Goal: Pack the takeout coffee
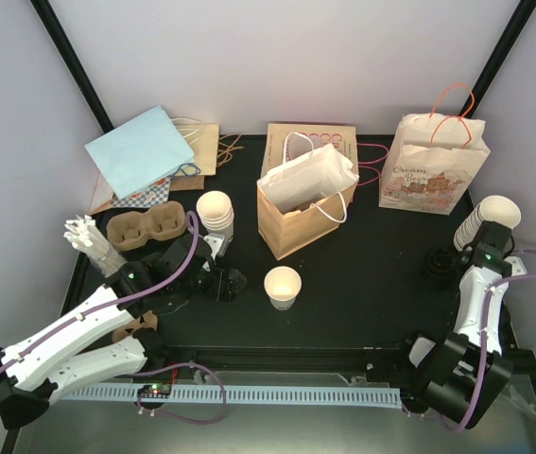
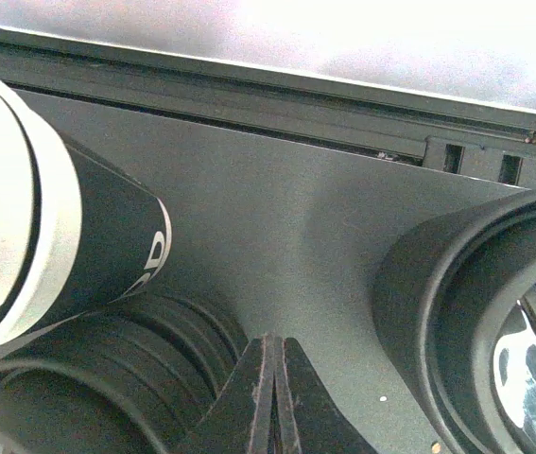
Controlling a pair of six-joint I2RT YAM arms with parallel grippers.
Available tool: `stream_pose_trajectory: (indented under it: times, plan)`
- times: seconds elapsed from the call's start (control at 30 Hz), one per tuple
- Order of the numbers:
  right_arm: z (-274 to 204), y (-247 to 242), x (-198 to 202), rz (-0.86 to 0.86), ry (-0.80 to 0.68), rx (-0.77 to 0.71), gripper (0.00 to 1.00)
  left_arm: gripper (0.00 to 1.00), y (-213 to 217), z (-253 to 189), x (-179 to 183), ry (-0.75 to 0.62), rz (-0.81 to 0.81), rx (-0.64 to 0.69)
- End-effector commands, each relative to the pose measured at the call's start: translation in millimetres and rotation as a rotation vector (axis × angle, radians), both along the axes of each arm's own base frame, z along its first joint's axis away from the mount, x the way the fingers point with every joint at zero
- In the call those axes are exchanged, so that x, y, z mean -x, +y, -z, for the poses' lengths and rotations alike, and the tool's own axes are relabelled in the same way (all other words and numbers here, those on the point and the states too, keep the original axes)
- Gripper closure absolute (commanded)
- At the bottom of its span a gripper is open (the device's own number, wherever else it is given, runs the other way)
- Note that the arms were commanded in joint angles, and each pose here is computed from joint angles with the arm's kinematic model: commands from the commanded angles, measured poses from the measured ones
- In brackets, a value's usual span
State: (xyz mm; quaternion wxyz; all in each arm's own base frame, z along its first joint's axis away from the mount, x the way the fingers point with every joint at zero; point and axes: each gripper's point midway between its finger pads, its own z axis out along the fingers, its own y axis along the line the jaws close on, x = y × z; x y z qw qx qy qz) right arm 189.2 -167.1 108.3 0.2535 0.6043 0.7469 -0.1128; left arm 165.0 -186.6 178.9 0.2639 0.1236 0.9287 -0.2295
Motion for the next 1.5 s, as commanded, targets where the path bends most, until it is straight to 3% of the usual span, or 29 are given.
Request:
stream_pose_trajectory:
  times: [0.0, 0.73, 1.23, 1.47]
  plan:
    - [8, -4, -6, -0.005, -0.032, -0.027, 0.99, 0.07, -2, -15, -1, -0.015, 0.001, 0.031]
    - [43, -20, -8, 0.017, -0.027, -0.149, 0.99, 0.07, 0, -12, -1, -0.01, -0.009, 0.021]
    - [63, -16, -24, 0.026, -0.08, -0.356, 0.99, 0.07, -2, -11, -2, 0.0, -0.012, 0.024]
    - [69, -16, -26, 0.013, -0.076, -0.377, 0.99, 0.07, 0, -10, -1, 0.003, -0.015, 0.022]
